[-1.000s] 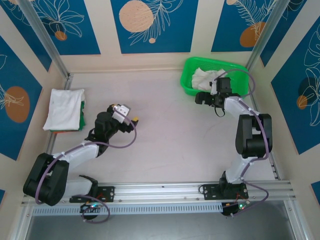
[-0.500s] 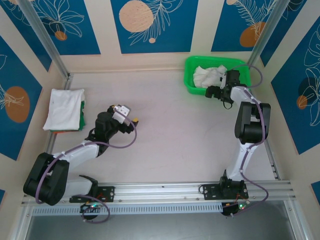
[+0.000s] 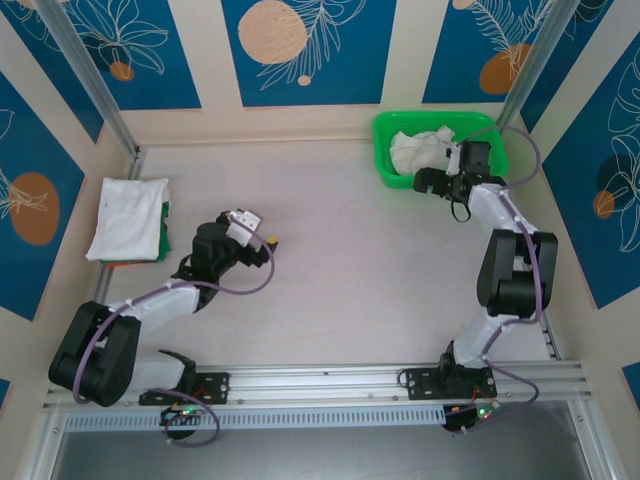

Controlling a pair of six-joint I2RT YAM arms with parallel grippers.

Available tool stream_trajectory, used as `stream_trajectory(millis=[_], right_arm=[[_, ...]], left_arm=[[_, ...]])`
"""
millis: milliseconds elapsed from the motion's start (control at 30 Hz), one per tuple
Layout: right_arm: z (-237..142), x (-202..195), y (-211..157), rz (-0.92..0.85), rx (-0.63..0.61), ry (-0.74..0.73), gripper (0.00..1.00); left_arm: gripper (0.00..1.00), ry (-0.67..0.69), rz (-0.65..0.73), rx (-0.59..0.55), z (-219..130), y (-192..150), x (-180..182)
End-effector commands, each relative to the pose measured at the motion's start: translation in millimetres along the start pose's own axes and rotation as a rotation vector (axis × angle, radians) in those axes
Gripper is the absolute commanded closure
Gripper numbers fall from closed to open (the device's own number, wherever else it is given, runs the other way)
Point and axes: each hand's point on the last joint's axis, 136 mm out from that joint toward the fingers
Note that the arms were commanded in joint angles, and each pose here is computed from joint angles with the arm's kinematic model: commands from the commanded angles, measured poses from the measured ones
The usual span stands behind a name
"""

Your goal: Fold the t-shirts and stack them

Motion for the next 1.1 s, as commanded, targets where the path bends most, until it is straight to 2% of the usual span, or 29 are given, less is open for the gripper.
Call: stream_trajectory(millis=[0, 233, 633, 700, 733, 767, 833, 867, 900, 933, 1067], right_arm=[[-12.4, 31.6, 32.7, -0.029, -0.113, 0.067, 0.01], [41.6, 20.2, 55.2, -0.071, -0.019, -0.055, 0.01], [135.1, -11.2, 66.7, -0.070, 0.153, -0.153, 0.02], [143.1, -11.9, 64.9, -0.051, 0.178, -0.141, 0.09], [145.6, -10.9, 64.6, -0.042, 0.184, -0.130, 0.19], [146.7, -9.1, 64.8, -0.032, 0.188, -0.114, 0.35], [145.1, -4.0, 66.0, -0.015, 0.190, -0.079, 0.75], [140.8, -1.3, 69.1, -0.004, 0.186, -0.065, 0.88], [136.0, 2.1, 72.7, -0.001, 0.179, -0.057, 0.96], [129.6, 6.3, 78.6, -0.002, 0.163, -0.051, 1.00], [90.9, 33.8, 109.8, -0.024, 0.066, 0.000, 1.00]], left_arm=[[0.00, -0.055, -0.009, -0.050, 5.5, 20.4, -7.7], [0.00, -0.122, 0.005, -0.108, 10.0, 39.4, -22.7], [0.00, -0.155, 0.021, -0.084, 6.0, 37.7, -39.3], [0.00, -0.155, 0.025, -0.087, 5.6, 40.1, -40.0], [0.00, -0.153, 0.026, -0.086, 5.8, 40.7, -40.0], [0.00, -0.150, 0.027, -0.089, 5.9, 42.4, -39.8], [0.00, -0.147, 0.029, -0.091, 6.4, 44.2, -39.8], [0.00, -0.146, 0.031, -0.092, 6.4, 45.0, -40.0], [0.00, -0.142, 0.033, -0.093, 6.6, 45.8, -39.4], [0.00, -0.140, 0.037, -0.092, 6.6, 46.0, -39.7], [0.00, -0.137, 0.041, -0.092, 6.4, 46.0, -40.1]])
Point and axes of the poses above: each hand's point on the last joint's axis, 136 mm out from that joint toward the fingers, its own z axis out along the fingers, its own x axis along the line the jaws close on, y = z × x, and after that the axes turned 11 degrees about z, right-handed
